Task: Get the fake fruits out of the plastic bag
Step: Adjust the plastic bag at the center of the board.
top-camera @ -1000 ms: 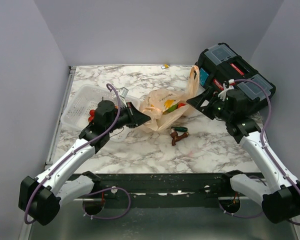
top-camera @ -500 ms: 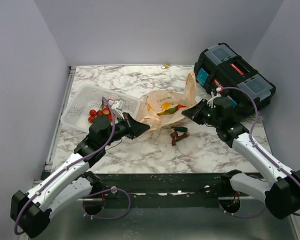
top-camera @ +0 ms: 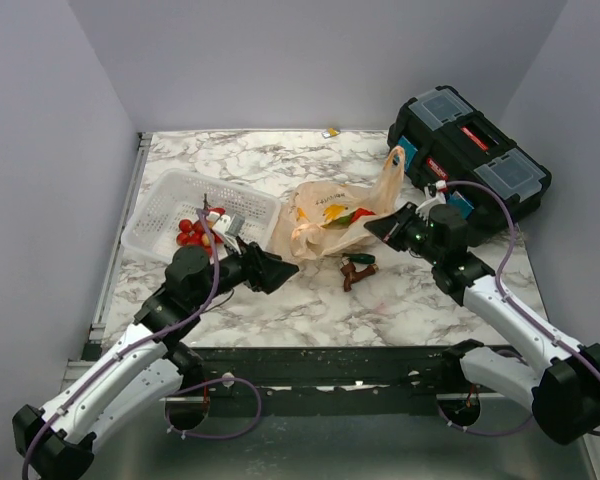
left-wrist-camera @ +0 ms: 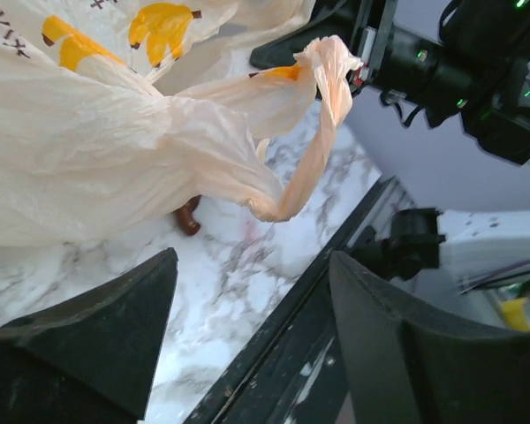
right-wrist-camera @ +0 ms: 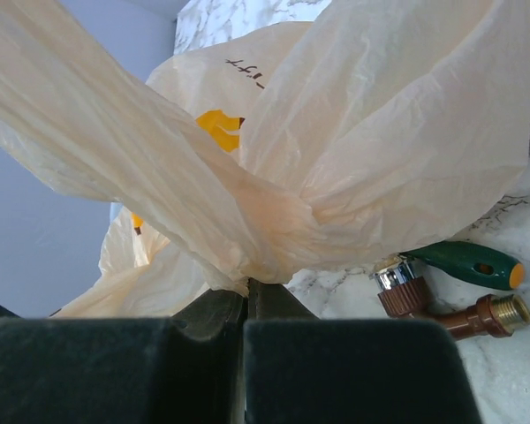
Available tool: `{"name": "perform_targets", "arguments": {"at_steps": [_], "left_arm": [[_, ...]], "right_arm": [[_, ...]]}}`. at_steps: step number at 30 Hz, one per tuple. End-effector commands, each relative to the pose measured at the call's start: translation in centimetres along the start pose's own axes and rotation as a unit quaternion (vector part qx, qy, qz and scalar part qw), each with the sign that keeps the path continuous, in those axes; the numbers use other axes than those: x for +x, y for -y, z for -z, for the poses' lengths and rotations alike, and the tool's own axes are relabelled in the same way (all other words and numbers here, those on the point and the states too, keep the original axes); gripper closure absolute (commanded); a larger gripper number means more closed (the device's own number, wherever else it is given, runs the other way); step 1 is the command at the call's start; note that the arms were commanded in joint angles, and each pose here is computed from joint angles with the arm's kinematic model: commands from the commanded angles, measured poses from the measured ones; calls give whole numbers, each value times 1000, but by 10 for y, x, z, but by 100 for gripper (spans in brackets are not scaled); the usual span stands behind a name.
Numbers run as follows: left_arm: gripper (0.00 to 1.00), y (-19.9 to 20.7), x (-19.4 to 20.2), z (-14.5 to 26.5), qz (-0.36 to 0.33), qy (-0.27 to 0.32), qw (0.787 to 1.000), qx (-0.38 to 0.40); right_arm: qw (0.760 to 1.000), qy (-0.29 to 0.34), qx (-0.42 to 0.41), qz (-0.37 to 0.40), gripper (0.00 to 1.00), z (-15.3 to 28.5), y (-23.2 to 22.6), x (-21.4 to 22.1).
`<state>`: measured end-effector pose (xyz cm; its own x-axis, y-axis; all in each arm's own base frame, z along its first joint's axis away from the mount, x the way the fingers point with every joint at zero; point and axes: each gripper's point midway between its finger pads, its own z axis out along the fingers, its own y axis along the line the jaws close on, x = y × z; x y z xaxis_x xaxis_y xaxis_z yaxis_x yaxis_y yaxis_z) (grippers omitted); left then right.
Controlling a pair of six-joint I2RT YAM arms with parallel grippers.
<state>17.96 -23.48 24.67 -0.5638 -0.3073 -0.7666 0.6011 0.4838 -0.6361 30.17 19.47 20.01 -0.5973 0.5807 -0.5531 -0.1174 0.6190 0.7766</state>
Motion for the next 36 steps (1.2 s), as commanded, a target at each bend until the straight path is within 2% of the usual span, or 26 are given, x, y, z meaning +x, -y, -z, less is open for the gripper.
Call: {"name": "perform_targets", "arguments": {"at_steps": [1, 9, 17, 22, 25, 26, 29, 34, 36], "left_arm": [[24, 12, -13, 12, -111, -46, 993, -7], [11, 30, -52, 6, -228, -63, 971, -23], [11, 39, -71, -25, -311, -125, 941, -45], [13, 43, -60, -47, -339, -195, 920, -34], [21, 37, -52, -60, -362, -220, 904, -55], [29, 33, -51, -63, -372, -225, 898, -69], [45, 23, -50, -72, -396, -237, 881, -102], [47, 15, -46, -79, -422, -253, 862, -119], [55, 10, -46, -82, -432, -256, 855, -131]], "right_arm": [[999, 1, -28, 21, 99, 0, -11, -3], [999, 3, -36, 24, 99, 3, -18, -6], [999, 1, -40, 26, 99, 7, -20, -5], [999, 0, -44, 26, 99, 7, -22, -5], [999, -1, -46, 26, 99, 8, -23, -5], [999, -1, -47, 27, 99, 8, -24, -5], [999, 2, -43, 30, 99, 8, -22, -6], [999, 1, -42, 31, 99, 8, -22, -6], [999, 2, -41, 33, 99, 7, -21, -7]]}}
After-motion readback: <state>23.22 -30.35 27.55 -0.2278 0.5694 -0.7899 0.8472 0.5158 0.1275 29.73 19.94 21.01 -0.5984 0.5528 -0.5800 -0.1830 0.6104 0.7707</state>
